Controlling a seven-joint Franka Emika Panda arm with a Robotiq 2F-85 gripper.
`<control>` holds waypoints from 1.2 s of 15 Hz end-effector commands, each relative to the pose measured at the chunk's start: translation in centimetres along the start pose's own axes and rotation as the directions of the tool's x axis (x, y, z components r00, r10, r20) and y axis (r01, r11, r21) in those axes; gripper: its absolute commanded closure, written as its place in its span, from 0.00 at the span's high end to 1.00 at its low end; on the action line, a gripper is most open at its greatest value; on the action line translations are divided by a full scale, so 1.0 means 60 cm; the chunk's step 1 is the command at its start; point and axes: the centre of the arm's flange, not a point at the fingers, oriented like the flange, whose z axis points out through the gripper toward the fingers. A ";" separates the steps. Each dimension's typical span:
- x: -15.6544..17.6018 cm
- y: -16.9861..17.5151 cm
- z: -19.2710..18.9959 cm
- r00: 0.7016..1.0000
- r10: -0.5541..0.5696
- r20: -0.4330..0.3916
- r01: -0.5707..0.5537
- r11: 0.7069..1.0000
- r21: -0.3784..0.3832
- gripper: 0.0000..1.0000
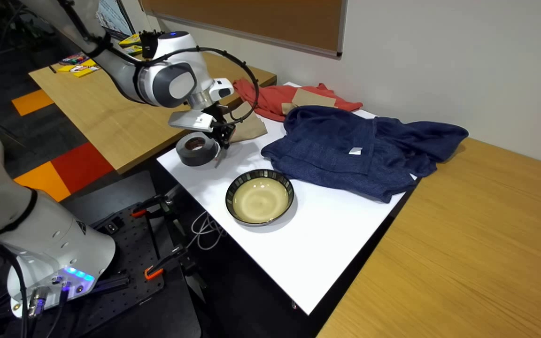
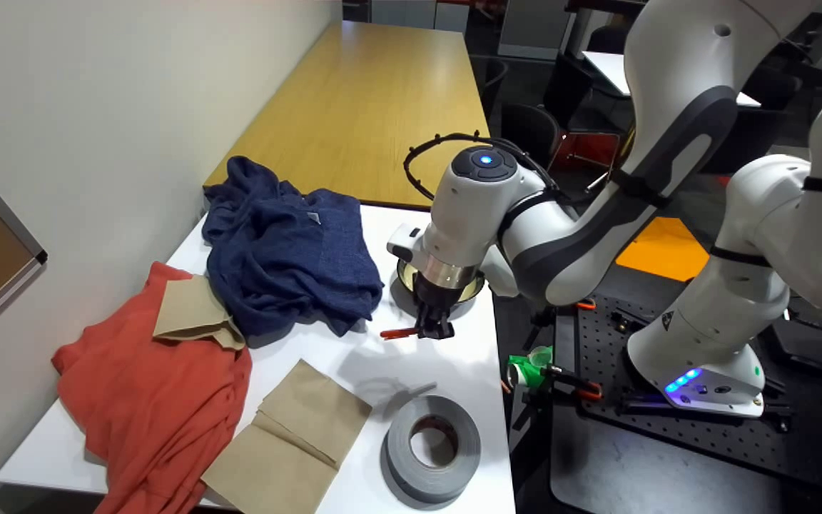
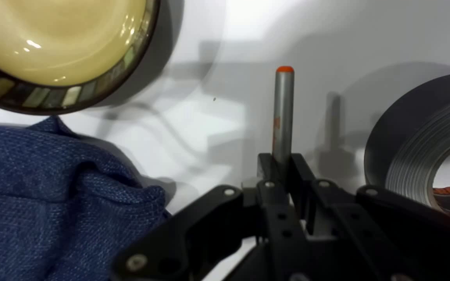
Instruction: Take the pen out of the bowl and place it on the table
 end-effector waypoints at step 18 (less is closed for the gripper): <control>0.044 -0.008 0.082 0.988 -0.156 -0.002 0.156 0.988 -0.018 0.98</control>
